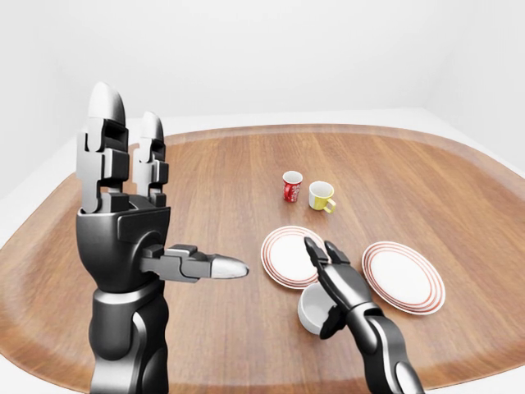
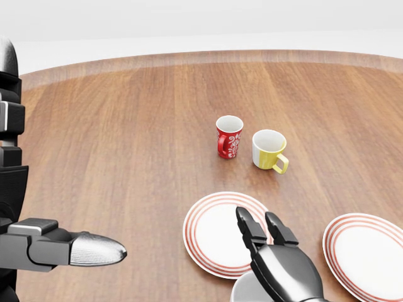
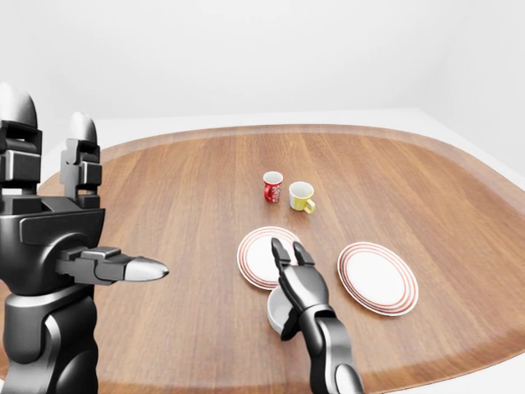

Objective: Put the white mug on the left plate.

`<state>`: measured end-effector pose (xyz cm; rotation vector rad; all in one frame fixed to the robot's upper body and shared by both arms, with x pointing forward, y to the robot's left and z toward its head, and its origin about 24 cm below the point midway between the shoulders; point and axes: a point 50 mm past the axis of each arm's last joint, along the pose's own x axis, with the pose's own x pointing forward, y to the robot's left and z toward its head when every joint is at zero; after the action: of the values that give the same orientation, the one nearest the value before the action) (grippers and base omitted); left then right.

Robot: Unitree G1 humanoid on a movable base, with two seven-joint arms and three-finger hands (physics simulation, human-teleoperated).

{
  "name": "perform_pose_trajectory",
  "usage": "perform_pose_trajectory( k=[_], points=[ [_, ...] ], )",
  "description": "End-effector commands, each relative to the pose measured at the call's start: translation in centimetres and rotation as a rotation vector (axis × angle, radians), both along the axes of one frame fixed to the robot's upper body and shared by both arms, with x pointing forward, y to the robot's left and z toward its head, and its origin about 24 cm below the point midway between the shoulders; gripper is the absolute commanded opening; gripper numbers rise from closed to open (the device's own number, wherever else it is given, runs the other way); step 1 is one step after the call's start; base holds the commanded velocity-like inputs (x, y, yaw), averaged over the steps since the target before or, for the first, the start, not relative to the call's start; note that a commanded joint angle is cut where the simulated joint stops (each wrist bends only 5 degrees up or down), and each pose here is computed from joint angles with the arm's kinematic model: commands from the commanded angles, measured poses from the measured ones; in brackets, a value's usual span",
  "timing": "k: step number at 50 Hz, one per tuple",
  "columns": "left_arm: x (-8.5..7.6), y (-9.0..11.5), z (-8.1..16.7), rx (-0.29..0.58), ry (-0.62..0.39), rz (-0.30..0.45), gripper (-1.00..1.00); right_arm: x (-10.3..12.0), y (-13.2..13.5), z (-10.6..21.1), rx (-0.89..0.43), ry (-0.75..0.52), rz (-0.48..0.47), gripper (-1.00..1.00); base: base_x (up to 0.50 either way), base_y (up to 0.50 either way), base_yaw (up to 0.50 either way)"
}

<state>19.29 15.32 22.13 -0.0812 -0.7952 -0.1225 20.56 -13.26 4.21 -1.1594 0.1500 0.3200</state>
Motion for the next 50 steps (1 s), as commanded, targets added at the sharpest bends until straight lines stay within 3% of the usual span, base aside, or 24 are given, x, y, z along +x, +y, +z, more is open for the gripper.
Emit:
perform_pose_trajectory(
  k=[1,46,47,50],
  points=[
    [-0.1,-0.1,0.0,0.001,0.002,-0.003,1.0,0.0,0.4,-0.6,-0.004,0.02,0.016,1.0,0.0,0.0,0.0],
    [0.0,0.0,0.0,-0.001,0.002,-0.003,1.0,1.2,1.1,-2.9,-0.008,0.097,0.04,1.0,0.0,0.0,0.0],
    [0.0,0.0,0.0,-0.002,-0.001,-0.002,1.0,1.2,1.2,-2.9,-0.007,0.098,0.042,0.96,0.0,0.0,0.0],
    [0.0,0.0,0.0,-0.002,0.0,-0.001,1.0,1.3,1.2,-2.9,-0.01,0.096,0.043,-0.48,0.0,0.0,0.0]
  ],
)
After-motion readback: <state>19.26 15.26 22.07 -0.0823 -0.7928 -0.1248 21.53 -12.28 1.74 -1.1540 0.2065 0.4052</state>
